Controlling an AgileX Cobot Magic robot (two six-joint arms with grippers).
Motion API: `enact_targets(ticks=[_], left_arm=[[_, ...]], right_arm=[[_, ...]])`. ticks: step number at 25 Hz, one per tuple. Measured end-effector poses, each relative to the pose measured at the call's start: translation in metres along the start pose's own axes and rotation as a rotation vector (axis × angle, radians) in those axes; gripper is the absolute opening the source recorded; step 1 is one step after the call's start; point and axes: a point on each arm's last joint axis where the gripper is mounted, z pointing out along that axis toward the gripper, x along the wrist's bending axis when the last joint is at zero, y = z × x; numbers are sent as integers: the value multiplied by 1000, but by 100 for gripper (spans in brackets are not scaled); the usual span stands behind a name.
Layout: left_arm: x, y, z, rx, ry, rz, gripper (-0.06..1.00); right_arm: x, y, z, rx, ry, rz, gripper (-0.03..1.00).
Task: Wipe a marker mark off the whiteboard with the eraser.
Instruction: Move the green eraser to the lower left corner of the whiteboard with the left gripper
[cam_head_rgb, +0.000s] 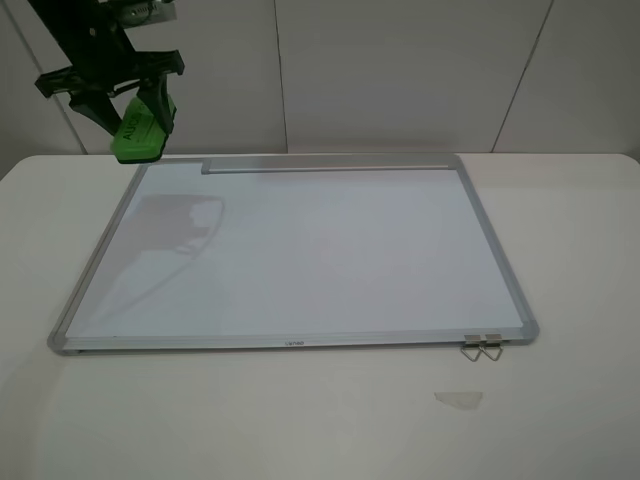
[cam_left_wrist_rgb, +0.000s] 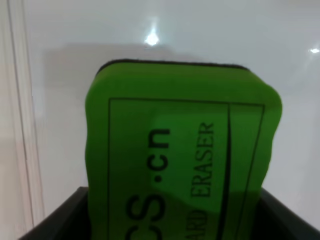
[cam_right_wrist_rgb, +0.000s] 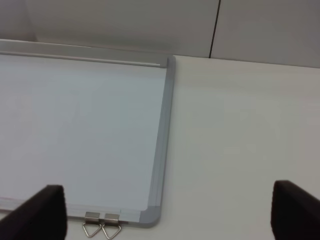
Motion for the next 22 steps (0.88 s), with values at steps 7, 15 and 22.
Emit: enact_targets(ticks=[7,15,22], left_arm=[[16,-64,-18,79,46,-24,60],[39,-137,16,180,103,-88,60],[59,-185,67,200,146,-97,60]], right_arm=[[0,0,0,0,0,0,81],[0,0,0,0,0,0,81],[0,0,0,0,0,0,81]])
